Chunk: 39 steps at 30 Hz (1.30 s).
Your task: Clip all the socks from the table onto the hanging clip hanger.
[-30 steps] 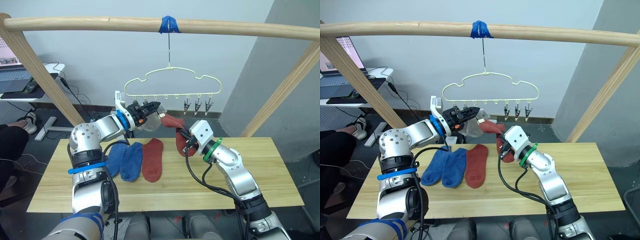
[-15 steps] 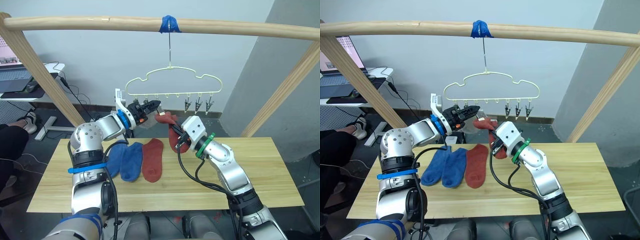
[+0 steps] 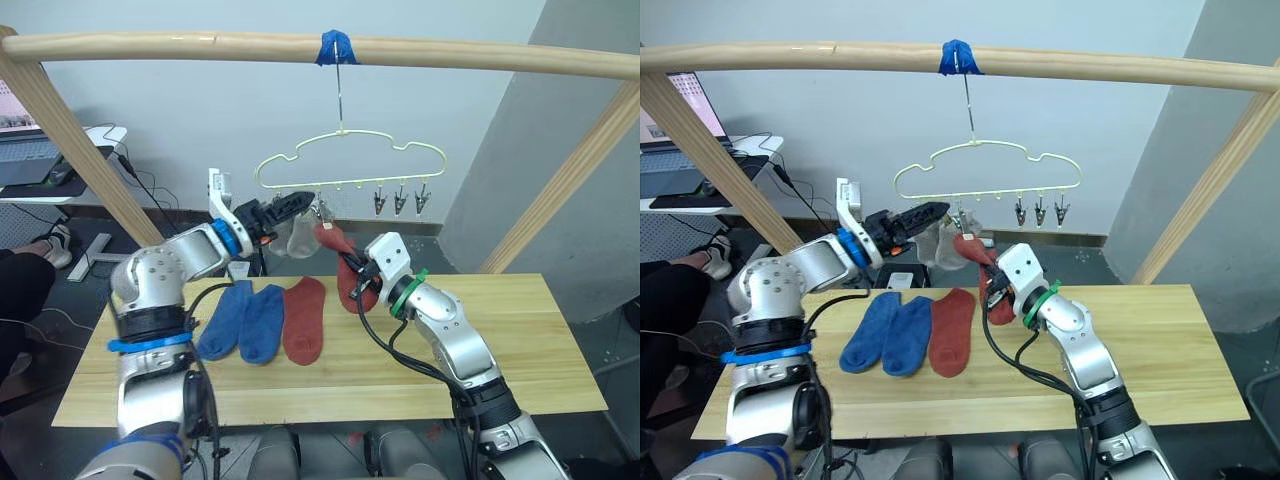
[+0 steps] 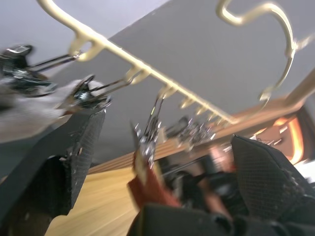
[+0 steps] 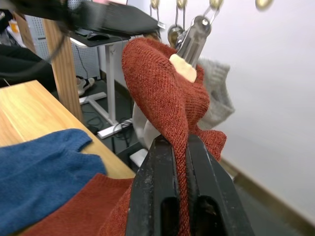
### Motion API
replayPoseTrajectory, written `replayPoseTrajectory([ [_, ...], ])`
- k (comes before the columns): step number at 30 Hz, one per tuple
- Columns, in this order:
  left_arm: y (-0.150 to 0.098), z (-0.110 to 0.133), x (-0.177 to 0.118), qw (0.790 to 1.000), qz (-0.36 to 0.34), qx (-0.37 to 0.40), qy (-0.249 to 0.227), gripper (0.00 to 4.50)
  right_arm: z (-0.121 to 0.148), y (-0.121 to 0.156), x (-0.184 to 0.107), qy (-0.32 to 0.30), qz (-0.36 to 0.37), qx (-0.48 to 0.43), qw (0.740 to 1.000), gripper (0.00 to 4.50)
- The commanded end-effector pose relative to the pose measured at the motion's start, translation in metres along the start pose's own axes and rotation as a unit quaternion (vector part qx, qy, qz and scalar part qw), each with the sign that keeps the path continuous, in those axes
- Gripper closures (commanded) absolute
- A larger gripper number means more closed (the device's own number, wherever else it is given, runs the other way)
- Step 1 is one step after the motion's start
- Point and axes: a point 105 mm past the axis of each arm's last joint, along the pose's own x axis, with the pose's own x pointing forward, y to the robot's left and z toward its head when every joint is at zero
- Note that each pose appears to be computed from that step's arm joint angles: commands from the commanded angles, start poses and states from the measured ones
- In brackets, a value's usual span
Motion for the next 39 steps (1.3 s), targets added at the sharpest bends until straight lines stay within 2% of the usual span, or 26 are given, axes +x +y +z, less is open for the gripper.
replayPoseTrajectory([
  [1,-0.010,-0.007,-0.015,0.996,-0.007,0.085,0.031,0.00,0.005,-0.011,-0.006,-0.013,-0.008,0.029,0.999,3.02],
  [5,-0.011,-0.011,-0.023,0.994,0.007,0.109,0.028,0.00,0.001,-0.024,-0.018,-0.004,-0.018,0.049,0.999,1.50],
  [9,0.006,-0.017,-0.028,0.976,0.097,0.196,0.012,0.00,0.002,-0.041,-0.031,-0.003,-0.056,0.050,0.997,0.07],
  [11,0.003,-0.013,-0.030,0.966,0.110,0.233,-0.024,0.00,0.009,-0.050,-0.036,-0.013,-0.081,0.059,0.995,0.03],
  [16,-0.008,-0.016,-0.029,0.965,0.054,0.254,-0.046,0.00,0.024,-0.059,-0.039,-0.034,-0.127,0.068,0.989,0.03],
  [19,-0.022,-0.027,-0.033,0.961,-0.026,0.274,-0.015,0.00,0.039,-0.055,-0.034,-0.045,-0.114,0.066,0.990,0.03],
  [21,-0.024,-0.033,-0.036,0.957,-0.048,0.286,0.002,0.00,0.043,-0.055,-0.030,-0.049,-0.120,0.070,0.989,0.03],
  [23,-0.026,-0.038,-0.038,0.936,-0.069,0.344,0.018,0.00,0.048,-0.056,-0.024,-0.057,-0.125,0.080,0.987,0.03],
  [27,-0.045,-0.036,-0.042,0.923,-0.129,0.362,-0.016,0.00,0.055,-0.058,-0.011,-0.069,-0.138,0.085,0.984,0.03],
  [31,-0.052,-0.031,-0.039,0.915,-0.131,0.379,-0.043,0.00,0.058,-0.060,-0.003,-0.075,-0.143,0.086,0.983,0.03],
  [39,-0.054,-0.025,-0.038,0.914,-0.124,0.382,-0.057,0.00,0.052,-0.074,0.003,-0.063,-0.178,0.092,0.978,0.03],
])
